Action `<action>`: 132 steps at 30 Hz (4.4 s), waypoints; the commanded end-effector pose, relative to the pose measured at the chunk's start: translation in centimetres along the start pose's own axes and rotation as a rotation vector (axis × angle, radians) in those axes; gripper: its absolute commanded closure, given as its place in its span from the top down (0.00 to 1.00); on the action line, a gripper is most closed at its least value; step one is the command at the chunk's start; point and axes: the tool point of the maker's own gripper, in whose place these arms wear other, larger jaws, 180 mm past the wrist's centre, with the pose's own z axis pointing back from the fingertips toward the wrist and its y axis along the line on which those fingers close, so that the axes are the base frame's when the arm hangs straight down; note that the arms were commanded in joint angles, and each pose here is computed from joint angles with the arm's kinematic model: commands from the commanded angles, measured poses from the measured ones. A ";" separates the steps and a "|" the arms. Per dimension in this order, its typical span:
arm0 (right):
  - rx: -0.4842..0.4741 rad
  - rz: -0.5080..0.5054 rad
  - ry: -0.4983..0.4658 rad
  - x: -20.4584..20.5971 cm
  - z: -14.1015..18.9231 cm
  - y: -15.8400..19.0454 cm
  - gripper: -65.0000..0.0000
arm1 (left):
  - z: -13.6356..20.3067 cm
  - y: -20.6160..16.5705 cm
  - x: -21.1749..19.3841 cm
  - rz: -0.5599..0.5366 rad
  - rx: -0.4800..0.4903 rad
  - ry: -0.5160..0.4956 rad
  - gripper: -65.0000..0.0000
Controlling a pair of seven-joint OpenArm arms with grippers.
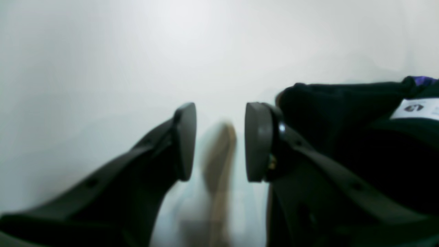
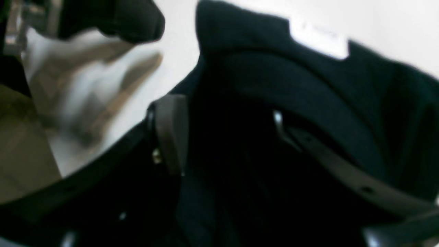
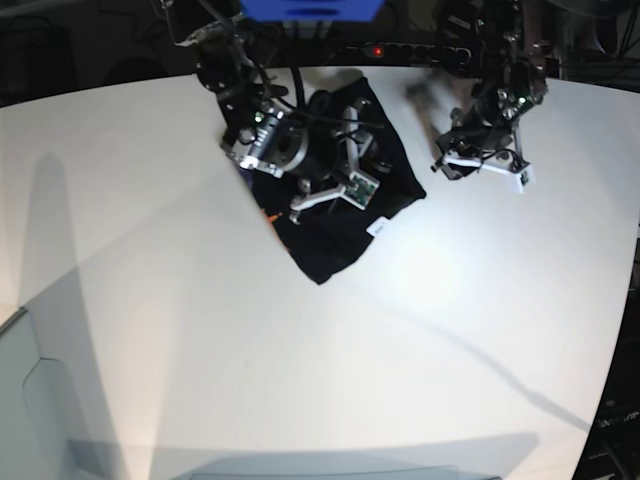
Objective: Fold the T-shirt properly
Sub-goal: 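Release the bundle and lift the right gripper away, then press the folded flap onto the bundle with the right gripper, then move the left gripper to the bundle's edge and grasp it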
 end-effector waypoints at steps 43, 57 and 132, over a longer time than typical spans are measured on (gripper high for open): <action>0.102 0.067 0.011 -2.4 4.3 6.1 0.50 | 6.1 3.8 8.5 0.219 -0.017 -0.255 0.36; -0.049 0.177 -0.109 3.3 5.3 0.1 0.50 | 7.9 7.5 9.9 0.260 0.068 -0.318 0.36; -0.357 -0.085 -0.112 -2.8 8.8 -11.0 0.50 | 3.8 -0.6 0.9 0.230 -0.103 -0.056 0.47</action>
